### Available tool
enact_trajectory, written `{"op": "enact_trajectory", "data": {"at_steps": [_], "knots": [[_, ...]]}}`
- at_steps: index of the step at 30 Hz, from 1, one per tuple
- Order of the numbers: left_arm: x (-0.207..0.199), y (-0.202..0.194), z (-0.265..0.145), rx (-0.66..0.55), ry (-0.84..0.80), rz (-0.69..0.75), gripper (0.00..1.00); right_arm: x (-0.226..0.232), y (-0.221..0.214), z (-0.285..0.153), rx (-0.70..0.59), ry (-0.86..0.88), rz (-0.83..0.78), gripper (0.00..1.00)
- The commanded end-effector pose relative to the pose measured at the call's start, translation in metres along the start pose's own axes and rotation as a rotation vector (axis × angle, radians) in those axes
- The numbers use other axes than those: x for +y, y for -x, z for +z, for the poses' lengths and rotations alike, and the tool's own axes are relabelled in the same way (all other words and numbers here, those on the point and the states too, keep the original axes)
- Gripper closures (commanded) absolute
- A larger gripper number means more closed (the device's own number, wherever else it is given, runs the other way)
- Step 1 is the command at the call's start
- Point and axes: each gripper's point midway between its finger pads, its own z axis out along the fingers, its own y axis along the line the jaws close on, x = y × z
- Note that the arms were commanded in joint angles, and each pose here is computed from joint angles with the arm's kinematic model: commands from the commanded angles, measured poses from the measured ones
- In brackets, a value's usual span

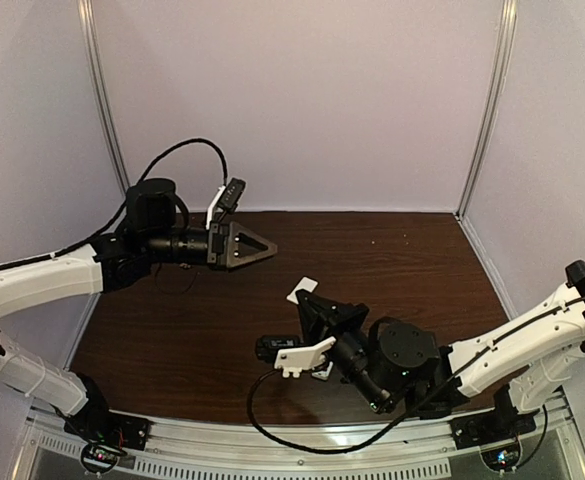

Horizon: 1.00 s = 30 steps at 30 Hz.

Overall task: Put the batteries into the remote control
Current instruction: Pass from the right arm to the left

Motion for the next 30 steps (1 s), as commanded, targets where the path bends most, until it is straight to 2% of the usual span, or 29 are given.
{"op": "enact_trajectory", "data": {"at_steps": [1,6,19,30], "knots": [[-0.006,-0.003,0.007,0.057,-0.046,-0.029,0.54,-0.002,-0.001,-0.003,0.018,-0.036,-0.031,1.0],[-0.006,-0.007,0.016,0.1,-0.062,-0.046,0.58,0.004,0.003,-0.003,0.01,-0.03,-0.063,1.0],[-0.004,-0.023,0.04,0.195,-0.085,-0.116,0.57,0.011,0.004,-0.003,0.017,-0.016,-0.105,1.0],[-0.005,-0.037,0.057,0.254,-0.088,-0.136,0.63,0.011,0.004,-0.002,0.023,-0.02,-0.111,1.0]]}}
